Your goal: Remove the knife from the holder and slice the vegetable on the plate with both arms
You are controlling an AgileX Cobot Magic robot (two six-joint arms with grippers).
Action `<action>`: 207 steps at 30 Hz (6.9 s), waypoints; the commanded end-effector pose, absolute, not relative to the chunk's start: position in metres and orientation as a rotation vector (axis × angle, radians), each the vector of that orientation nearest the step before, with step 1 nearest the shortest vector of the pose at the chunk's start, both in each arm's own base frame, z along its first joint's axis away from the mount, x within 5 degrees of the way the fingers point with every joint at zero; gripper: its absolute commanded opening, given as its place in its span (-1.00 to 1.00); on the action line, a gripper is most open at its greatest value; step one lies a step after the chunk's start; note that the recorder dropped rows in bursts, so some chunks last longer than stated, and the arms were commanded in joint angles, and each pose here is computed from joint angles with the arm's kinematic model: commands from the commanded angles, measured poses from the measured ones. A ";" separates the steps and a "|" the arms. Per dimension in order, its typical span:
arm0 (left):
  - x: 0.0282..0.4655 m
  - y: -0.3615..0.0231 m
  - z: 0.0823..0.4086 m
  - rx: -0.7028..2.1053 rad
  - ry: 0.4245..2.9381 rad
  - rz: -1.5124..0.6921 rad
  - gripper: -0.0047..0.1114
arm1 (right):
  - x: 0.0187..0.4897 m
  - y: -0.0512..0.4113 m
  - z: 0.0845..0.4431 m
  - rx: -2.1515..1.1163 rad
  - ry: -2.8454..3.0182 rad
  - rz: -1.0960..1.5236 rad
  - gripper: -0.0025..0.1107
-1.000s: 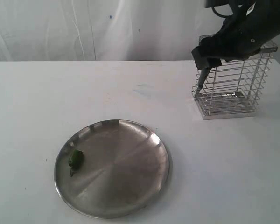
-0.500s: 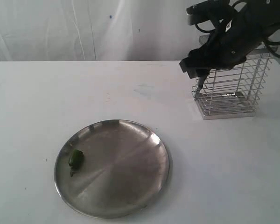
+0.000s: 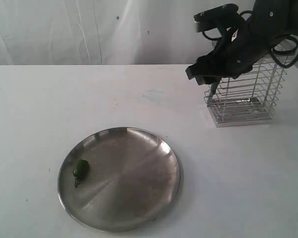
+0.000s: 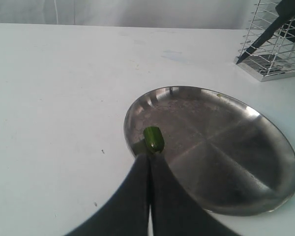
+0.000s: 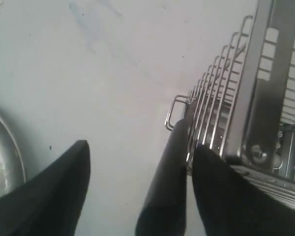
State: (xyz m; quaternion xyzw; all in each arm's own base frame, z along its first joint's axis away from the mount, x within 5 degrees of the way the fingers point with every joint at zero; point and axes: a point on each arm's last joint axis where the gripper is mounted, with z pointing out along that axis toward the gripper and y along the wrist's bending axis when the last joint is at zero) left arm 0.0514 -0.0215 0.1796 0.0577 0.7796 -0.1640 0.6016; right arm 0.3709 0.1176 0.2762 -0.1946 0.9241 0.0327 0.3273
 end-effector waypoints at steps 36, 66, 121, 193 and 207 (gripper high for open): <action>0.051 -0.022 0.179 0.123 1.803 -0.389 -0.92 | 0.271 0.086 0.409 -0.524 2.320 0.092 -0.96; 0.051 -0.022 0.179 0.123 1.803 -0.389 -0.92 | 0.124 0.112 0.384 -0.634 1.868 0.739 -0.96; 0.171 -0.114 0.233 0.371 1.735 -0.483 -0.65 | 0.145 0.192 0.342 -0.518 1.753 0.860 -0.96; 0.155 -0.143 0.256 0.558 1.605 -0.888 -0.65 | 0.151 0.226 0.311 -0.765 1.925 0.881 -0.96; 0.153 -0.145 0.259 0.558 1.574 -0.920 -0.65 | 0.156 0.234 0.297 -0.778 1.977 0.863 -0.96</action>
